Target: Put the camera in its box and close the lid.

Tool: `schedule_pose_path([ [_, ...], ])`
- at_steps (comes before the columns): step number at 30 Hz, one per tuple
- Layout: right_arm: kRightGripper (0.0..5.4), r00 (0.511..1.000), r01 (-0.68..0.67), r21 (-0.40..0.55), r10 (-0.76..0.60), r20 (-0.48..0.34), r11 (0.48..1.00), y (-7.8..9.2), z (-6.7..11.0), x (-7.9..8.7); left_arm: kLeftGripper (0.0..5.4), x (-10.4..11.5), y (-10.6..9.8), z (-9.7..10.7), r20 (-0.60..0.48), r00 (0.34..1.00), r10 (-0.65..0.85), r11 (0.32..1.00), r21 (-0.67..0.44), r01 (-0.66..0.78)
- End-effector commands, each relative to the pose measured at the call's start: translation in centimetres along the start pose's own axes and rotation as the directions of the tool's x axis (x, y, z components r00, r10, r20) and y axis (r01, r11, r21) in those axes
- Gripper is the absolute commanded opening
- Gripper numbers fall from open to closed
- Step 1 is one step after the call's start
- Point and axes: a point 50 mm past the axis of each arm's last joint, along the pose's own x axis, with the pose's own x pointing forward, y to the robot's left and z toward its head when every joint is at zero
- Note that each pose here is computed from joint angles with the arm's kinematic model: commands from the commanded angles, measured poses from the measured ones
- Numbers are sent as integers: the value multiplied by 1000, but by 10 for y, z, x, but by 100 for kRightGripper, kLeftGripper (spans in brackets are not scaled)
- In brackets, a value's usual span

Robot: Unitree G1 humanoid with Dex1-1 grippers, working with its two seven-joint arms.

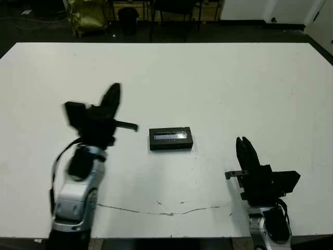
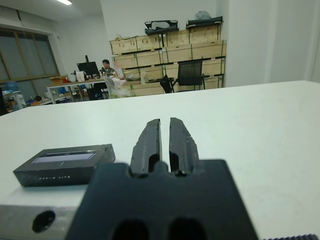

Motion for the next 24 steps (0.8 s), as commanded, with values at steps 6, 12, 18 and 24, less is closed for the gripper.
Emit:
schedule_pose_path([
  [6,0,997,75,-88,-74,11,993,-8,8,16,2,-29,27,-35,-99,986,137,989,60,-132],
  [12,0,992,120,-104,-117,40,987,-10,15,32,2,-38,22,-48,-124,980,155,988,42,-151],
  [18,0,988,151,-122,-147,40,981,-9,15,39,2,-39,16,-53,-148,979,140,990,35,-136],
  [24,0,989,151,-132,-149,22,980,-6,11,39,2,-37,12,-52,-162,976,148,989,0,-150],
])
